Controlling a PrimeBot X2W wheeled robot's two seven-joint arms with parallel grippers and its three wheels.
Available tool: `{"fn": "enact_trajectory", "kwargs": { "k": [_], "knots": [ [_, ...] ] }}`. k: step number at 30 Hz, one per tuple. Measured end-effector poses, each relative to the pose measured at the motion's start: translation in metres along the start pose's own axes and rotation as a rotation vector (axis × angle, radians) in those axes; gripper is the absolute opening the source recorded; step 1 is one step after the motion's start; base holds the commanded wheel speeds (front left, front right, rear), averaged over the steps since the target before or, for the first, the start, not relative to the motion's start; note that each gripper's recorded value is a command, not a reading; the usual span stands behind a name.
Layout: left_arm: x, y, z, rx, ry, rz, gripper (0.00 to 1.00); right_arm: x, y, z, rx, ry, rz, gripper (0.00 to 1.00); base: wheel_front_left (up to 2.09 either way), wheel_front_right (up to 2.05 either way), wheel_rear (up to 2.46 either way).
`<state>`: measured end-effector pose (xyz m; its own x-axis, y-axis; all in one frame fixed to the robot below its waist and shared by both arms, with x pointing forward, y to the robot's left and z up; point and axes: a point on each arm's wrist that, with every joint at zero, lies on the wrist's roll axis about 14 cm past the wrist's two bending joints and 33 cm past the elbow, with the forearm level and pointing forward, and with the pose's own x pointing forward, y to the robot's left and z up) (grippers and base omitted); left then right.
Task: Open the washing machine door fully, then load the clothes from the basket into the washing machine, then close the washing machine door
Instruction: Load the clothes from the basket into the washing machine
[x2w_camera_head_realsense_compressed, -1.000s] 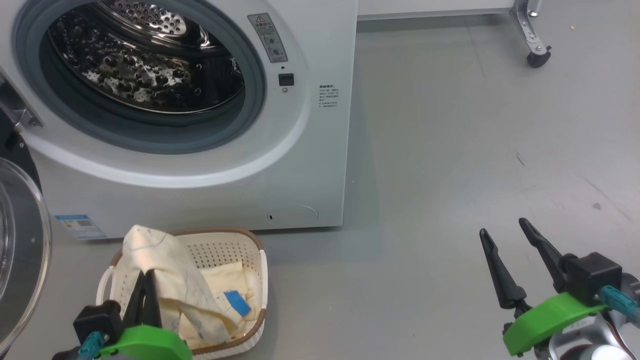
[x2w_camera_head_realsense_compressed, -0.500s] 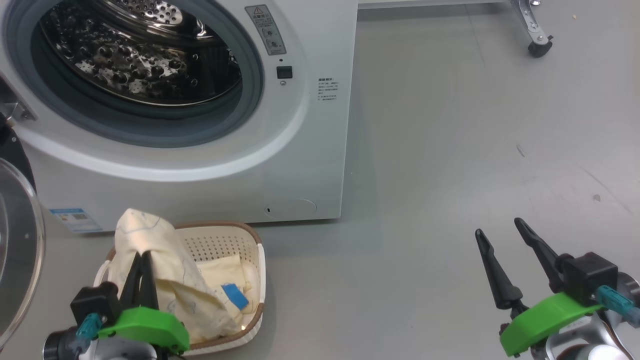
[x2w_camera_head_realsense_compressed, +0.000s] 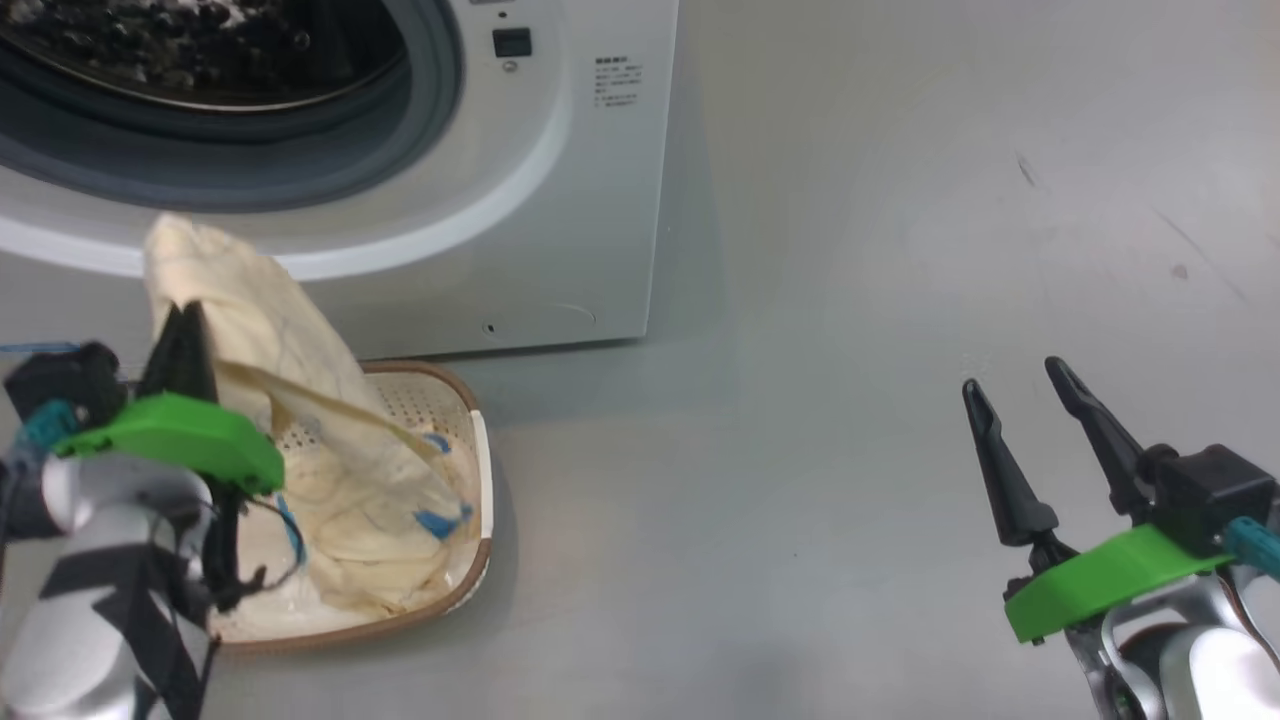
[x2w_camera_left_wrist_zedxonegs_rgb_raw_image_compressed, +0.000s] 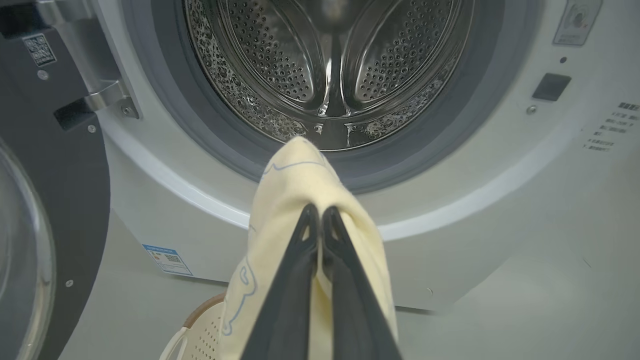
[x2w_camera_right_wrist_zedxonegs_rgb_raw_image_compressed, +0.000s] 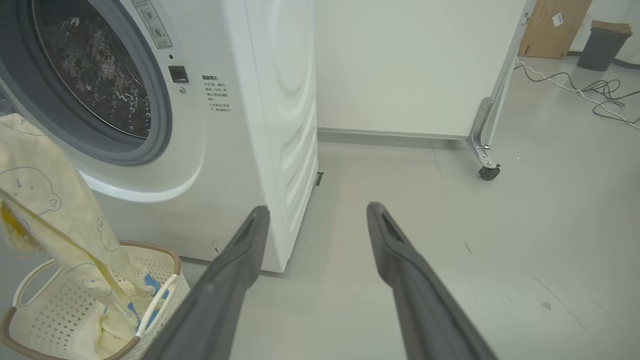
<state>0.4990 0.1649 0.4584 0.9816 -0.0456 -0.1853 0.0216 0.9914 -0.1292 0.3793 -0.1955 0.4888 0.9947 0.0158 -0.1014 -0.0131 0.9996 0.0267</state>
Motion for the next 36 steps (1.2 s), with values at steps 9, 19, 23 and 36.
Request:
{"fn": "enact_trajectory", "kwargs": {
  "k": [9, 19, 23, 36],
  "knots": [
    [0.098, 0.0, 0.008, 0.019, 0.124, -0.059, 0.0, 0.028, -0.011, -0.031, 0.012, 0.056, -0.028, 1.0, 0.0, 0.0, 0.0],
    [0.185, -0.005, 0.007, -0.009, 0.19, -0.081, 0.0, 0.047, -0.021, -0.071, 0.018, 0.12, -0.054, 1.0, 0.0, 0.0, 0.0],
    [0.212, -0.008, 0.001, -0.062, 0.192, -0.086, 0.0, 0.052, -0.028, -0.084, 0.018, 0.142, -0.073, 1.0, 0.0, 0.0, 0.0],
    [0.28, 0.001, 0.028, -0.042, -0.06, -0.054, 0.0, 0.055, -0.048, -0.12, 0.009, 0.216, -0.126, 1.0, 0.0, 0.0, 0.0]
  ]
}}
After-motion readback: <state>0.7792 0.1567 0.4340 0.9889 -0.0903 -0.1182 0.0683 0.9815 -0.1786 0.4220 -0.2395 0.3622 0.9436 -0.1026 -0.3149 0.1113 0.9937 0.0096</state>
